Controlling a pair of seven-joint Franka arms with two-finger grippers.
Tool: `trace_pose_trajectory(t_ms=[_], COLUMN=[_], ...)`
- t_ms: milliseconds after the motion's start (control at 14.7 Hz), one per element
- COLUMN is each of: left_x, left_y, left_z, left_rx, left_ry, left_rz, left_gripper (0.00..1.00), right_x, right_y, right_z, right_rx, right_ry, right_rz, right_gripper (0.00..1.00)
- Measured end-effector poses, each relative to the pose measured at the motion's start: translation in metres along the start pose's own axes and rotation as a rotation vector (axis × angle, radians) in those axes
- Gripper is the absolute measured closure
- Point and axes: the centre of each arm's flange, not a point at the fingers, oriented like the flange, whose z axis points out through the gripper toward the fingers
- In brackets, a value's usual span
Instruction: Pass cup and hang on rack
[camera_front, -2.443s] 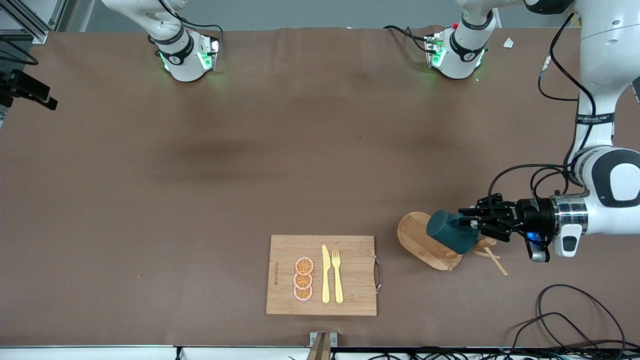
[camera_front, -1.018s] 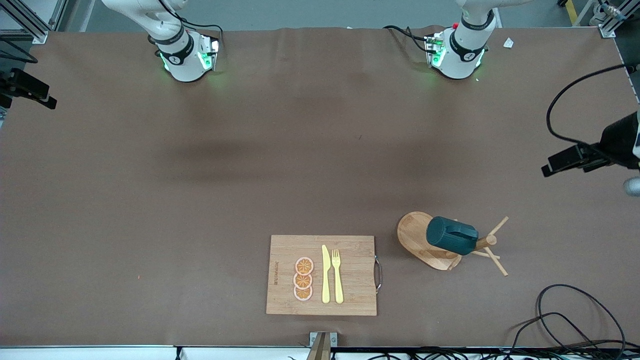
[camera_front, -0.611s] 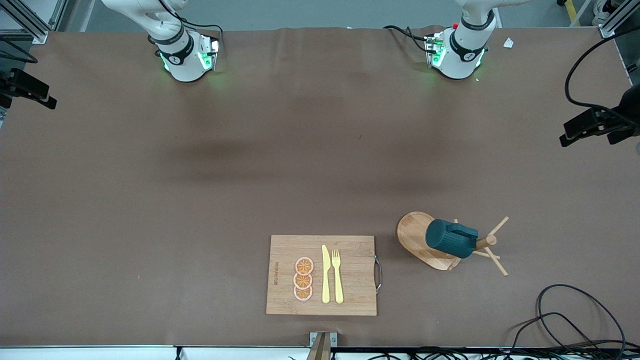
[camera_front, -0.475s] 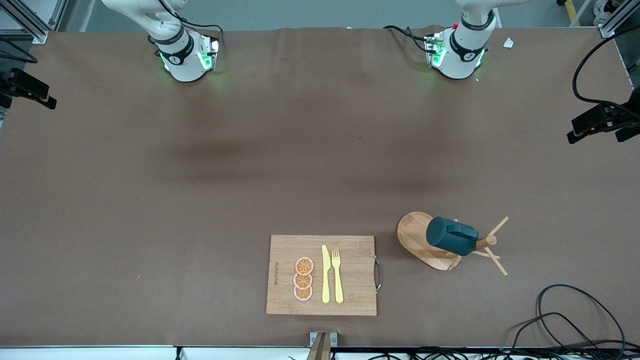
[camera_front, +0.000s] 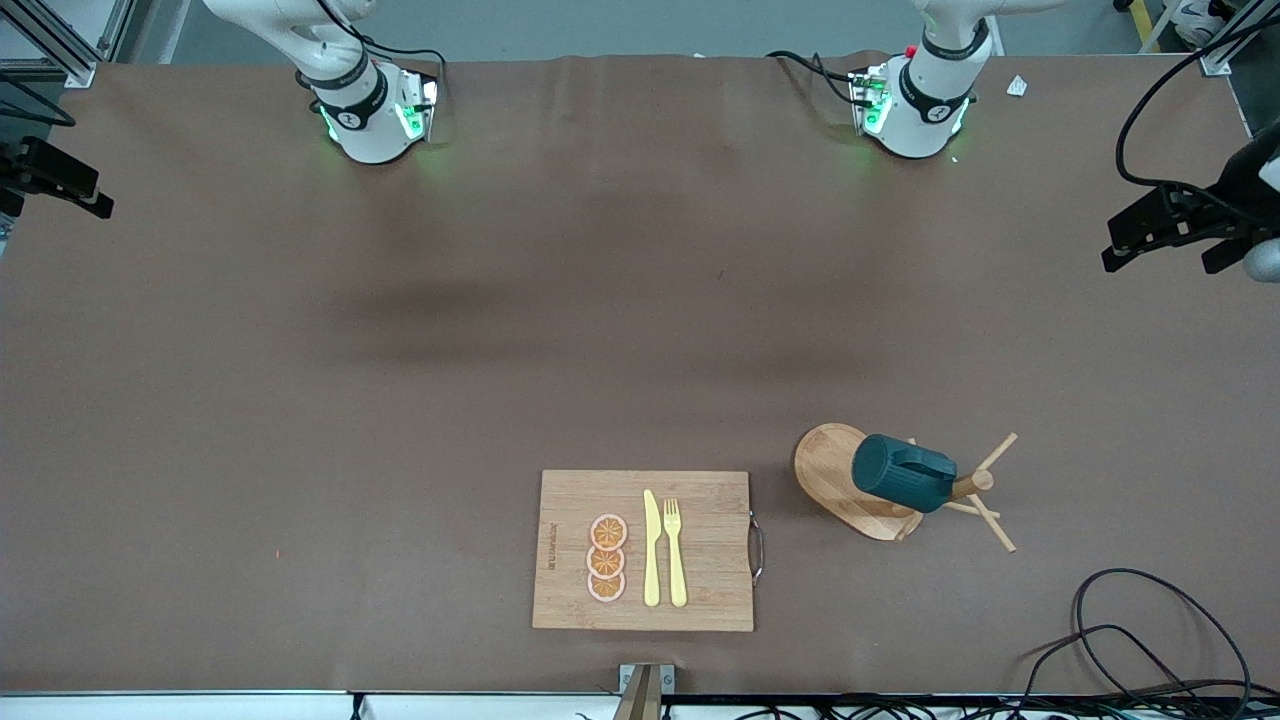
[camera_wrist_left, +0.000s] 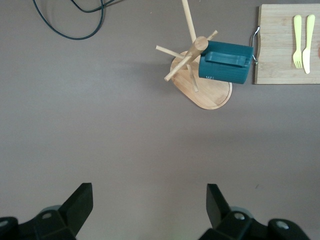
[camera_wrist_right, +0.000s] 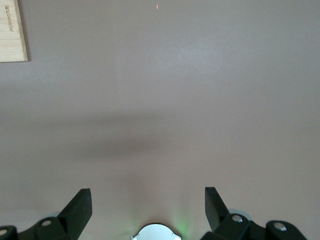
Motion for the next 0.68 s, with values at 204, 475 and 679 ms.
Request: trace_pose_trajectory(t_ms=[204, 475, 679], left_x=[-0.003, 0.003, 0.002], left_y=[0.000, 0.000, 0.000], left_z=[-0.004, 0.007, 0.015], left_rx=[0.003, 0.002, 0.003], left_ry=[0.012, 0.037, 0.045], left_rz=[0.000, -0.001, 0.001], left_gripper=[0.00, 0.00, 0.00], right_x=[0.000, 0.000, 0.000], right_y=[0.000, 0.000, 0.000], right_z=[0.000, 0.000, 0.000], right_rx=[0.000, 0.000, 0.000], right_ry=[0.000, -0.001, -0.001], right_rz=[-0.001, -0.001, -0.001], right_gripper=[0.00, 0.00, 0.00])
